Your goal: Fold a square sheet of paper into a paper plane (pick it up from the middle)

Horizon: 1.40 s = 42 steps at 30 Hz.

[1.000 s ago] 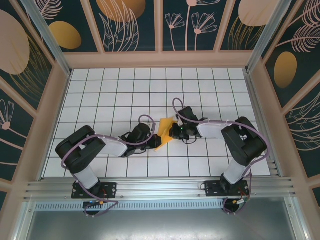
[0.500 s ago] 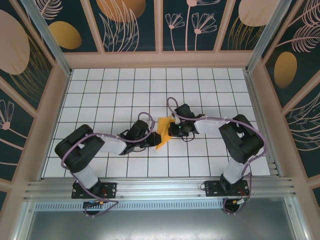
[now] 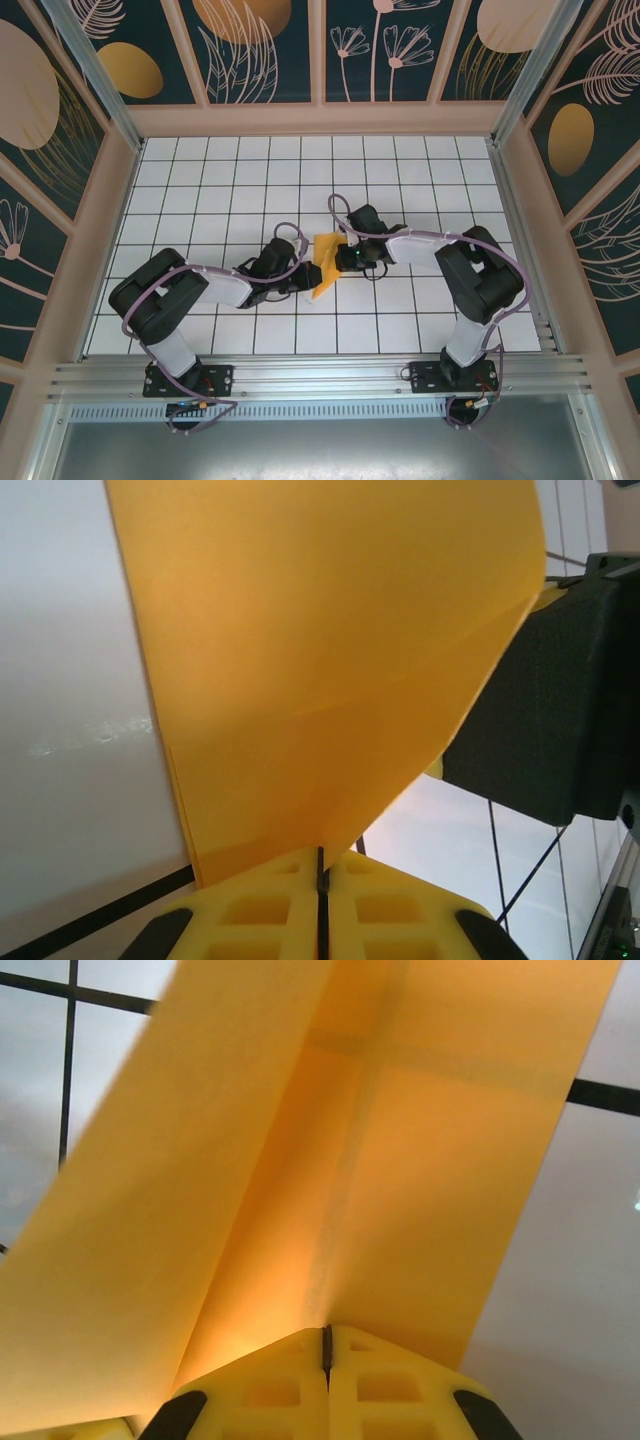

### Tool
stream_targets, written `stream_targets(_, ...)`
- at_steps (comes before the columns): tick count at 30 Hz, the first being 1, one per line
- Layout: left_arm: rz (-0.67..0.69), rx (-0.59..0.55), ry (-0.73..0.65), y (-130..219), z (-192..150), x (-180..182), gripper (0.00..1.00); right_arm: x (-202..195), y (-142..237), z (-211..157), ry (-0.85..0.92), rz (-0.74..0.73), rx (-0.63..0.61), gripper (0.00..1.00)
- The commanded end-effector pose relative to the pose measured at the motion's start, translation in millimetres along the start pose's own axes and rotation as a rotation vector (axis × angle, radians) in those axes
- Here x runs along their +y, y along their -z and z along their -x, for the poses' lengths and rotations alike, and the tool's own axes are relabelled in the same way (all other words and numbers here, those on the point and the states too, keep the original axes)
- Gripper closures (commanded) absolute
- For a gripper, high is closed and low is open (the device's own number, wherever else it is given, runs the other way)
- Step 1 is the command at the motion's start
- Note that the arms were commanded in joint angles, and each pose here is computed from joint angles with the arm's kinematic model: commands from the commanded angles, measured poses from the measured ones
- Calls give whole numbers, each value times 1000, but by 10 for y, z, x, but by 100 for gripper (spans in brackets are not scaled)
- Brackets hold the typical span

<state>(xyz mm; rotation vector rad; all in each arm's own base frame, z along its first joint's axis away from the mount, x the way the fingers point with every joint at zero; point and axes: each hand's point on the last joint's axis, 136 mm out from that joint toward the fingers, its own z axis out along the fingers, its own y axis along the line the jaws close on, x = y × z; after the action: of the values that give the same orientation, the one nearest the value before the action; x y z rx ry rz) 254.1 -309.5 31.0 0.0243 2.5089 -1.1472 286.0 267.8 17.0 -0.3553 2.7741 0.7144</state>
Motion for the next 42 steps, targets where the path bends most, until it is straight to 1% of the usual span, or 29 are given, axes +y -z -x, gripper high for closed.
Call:
stream_targets(1, -20, -36, 34, 41, 25, 43, 89, -281, -93, -136, -13, -104, 57, 93)
stream_targets(9, -34, -18, 24, 32, 14, 62, 89, -255, -102, -129, -6, -90, 60, 93)
stream_targets(10, -29, -19, 25, 32, 16, 77, 89, -246, -101, -118, -5, -88, 58, 93)
stream_targets(11, 2, -4, 38, -13, -42, 184, 89, -240, -101, -116, -5, -86, 59, 92)
stream_targets(17, 47, -17, 80, -26, -58, 323, 90, -203, -97, -63, -8, -76, 53, 92)
stream_targets(26, 38, -60, 108, 22, -36, 346, 90, -183, -76, -30, -15, -71, 47, 91)
stream_targets(34, -19, -91, 151, 68, -60, 326, 90, -77, -67, 25, -56, -21, 33, 89)
stream_targets(37, -42, -69, 148, 36, -82, 287, 90, -2, -35, 71, -67, 12, 16, 87)
stream_targets(39, -87, -50, 137, 17, -100, 207, 91, 54, -20, 107, -72, 35, 6, 84)
stream_targets(42, -131, -39, 132, 7, -99, 123, 92, 113, -1, 152, -77, 60, -5, 84)
